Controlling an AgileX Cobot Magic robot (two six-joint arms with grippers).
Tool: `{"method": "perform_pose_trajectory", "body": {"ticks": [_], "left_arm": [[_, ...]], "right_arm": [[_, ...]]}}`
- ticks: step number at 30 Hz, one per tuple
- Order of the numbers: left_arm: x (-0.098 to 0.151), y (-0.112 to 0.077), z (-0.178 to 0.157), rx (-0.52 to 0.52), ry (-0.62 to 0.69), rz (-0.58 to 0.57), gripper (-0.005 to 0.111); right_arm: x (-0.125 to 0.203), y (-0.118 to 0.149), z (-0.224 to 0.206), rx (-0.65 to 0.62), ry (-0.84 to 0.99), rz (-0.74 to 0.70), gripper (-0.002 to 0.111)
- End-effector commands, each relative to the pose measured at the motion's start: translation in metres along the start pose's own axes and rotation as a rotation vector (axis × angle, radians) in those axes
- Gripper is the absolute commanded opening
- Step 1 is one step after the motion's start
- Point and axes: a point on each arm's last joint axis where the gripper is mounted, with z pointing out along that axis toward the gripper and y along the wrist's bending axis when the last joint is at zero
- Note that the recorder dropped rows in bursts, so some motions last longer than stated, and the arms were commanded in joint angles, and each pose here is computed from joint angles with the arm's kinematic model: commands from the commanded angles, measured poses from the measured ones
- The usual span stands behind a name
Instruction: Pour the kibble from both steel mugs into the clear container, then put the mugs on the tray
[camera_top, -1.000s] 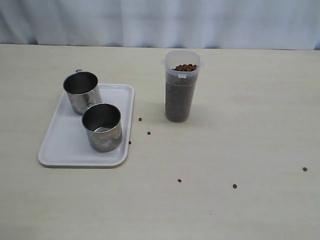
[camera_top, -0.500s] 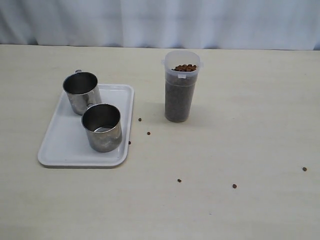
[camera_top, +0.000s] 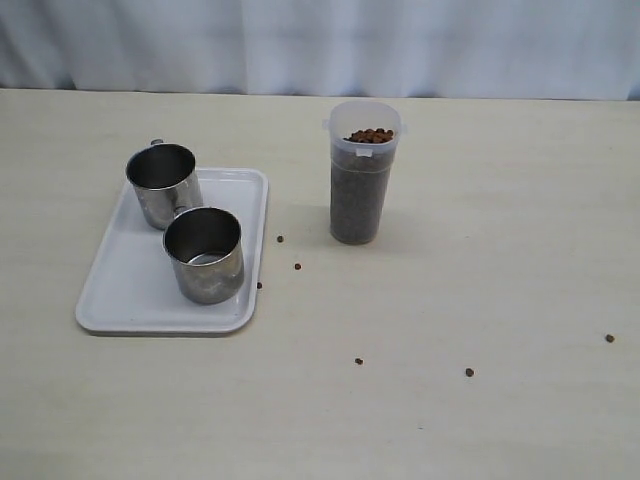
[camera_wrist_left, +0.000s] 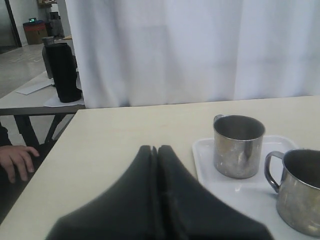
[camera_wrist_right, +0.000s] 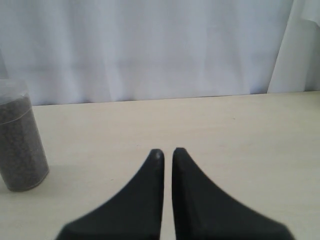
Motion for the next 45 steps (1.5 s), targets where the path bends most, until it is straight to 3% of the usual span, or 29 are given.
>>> {"method": "perform_pose_trajectory", "body": {"ticks": [1, 7, 45], "left_arm": [[0.0, -0.0005, 0.0, 0.007, -0.011, -0.004, 0.0], [-0.0003, -0.0004, 0.0, 0.007, -0.014, -0.004, 0.0], [-0.0001, -0.0005, 0.0, 0.007, -0.011, -0.004, 0.0]], "right_arm": [[0.0014, -0.0004, 0.0, 0.007, 0.008, -0.005, 0.005], [0.0015, 0.002, 0.0, -0.038, 0.008, -0.019, 0.005], [0.0014, 0.0001, 0.0, -0.003, 0.008, -0.014, 0.005]]}}
